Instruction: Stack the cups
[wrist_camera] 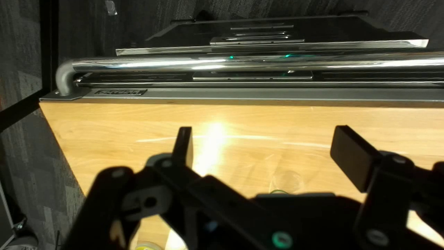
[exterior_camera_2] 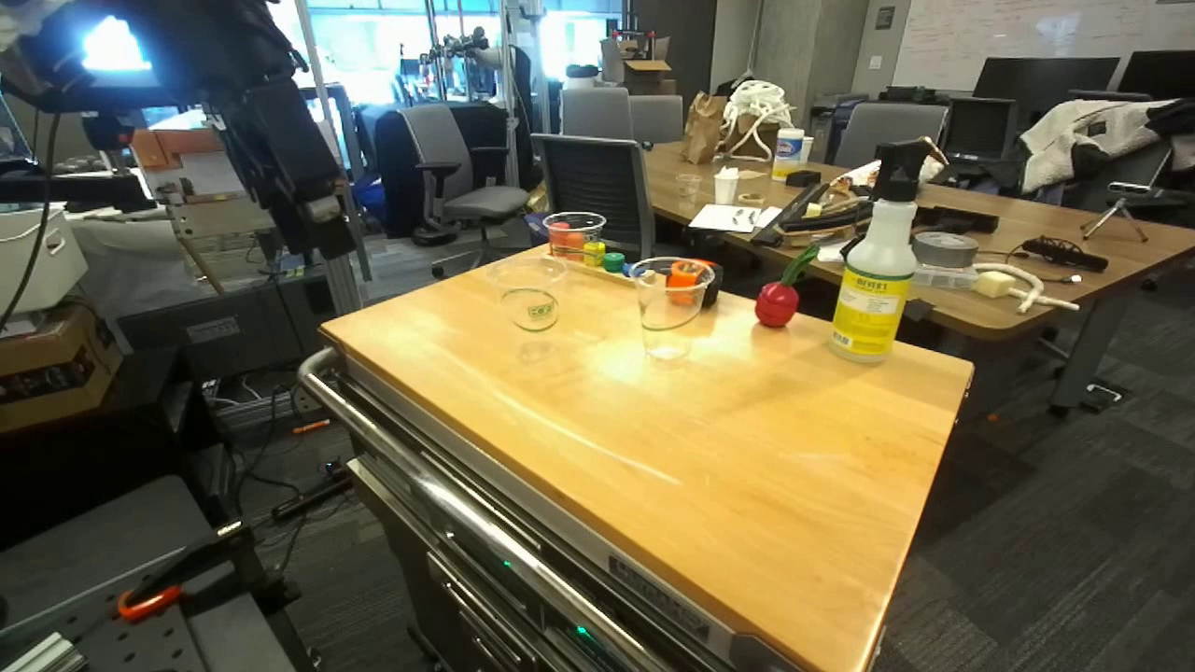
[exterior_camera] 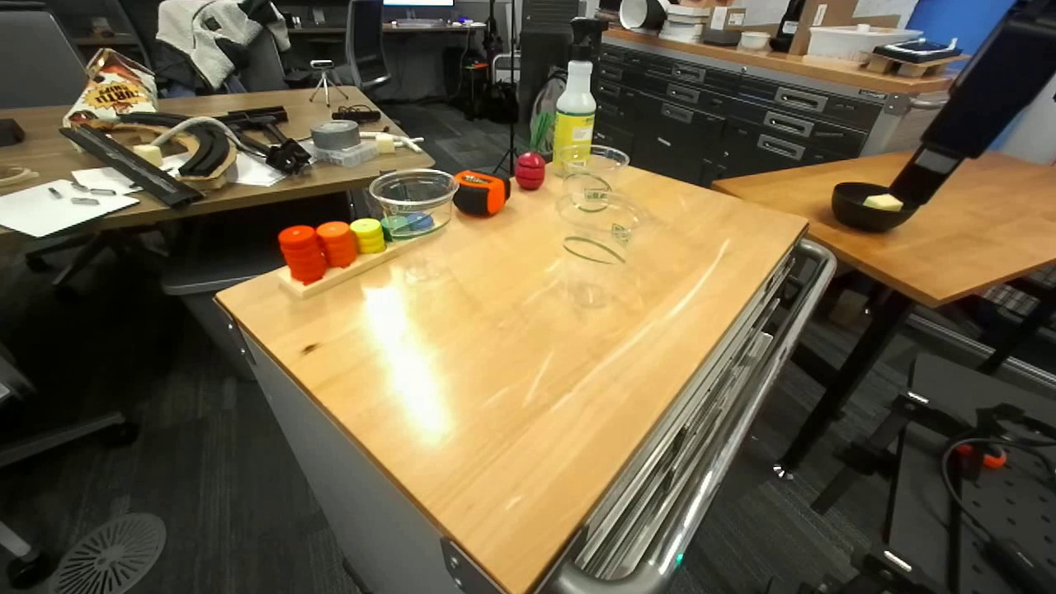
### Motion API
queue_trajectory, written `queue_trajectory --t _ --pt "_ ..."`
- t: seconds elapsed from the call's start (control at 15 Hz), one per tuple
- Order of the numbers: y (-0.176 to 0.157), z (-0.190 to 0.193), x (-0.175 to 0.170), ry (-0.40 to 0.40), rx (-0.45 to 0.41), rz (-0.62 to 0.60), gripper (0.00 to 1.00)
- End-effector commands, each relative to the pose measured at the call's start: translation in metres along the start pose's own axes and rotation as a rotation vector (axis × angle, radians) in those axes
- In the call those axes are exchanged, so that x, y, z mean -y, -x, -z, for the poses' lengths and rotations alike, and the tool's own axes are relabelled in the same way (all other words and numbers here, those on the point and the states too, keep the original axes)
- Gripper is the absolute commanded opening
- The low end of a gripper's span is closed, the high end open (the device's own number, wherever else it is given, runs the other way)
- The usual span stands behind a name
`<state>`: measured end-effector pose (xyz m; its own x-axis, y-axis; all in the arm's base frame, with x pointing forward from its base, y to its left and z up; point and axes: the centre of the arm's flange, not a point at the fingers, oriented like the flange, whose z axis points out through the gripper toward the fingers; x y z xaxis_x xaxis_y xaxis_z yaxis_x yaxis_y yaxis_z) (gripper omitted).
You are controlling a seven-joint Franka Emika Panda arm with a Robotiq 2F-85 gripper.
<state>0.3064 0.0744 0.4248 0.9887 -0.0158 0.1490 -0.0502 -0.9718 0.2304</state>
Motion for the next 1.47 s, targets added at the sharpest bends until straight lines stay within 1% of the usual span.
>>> queue_trajectory --t 0.0,0.47,0.6,0.87,0.93,1.07,1.27,1.4 --pt "0.0 0.0 0.0 0.0 0.0 0.0 1.0" --pt "0.0 0.0 0.0 0.0 0.0 0.0 1.0" --pt "-0.019 0.005 -0.003 -0.03 -0.022 -0.022 1.0" --pt "-0.077 0.016 -0.01 -0.071 -0.063 -0.118 1.0" --pt "-0.095 0.014 -0.011 -0.089 -0.06 -0.131 1.0" --pt "-0.118 0.005 -0.011 -0.115 -0.051 -0.131 1.0" --pt "-0.143 -0.015 -0.002 -0.126 -0.043 -0.11 1.0" --pt "-0.154 -0.031 0.005 -0.145 -0.015 -0.101 1.0"
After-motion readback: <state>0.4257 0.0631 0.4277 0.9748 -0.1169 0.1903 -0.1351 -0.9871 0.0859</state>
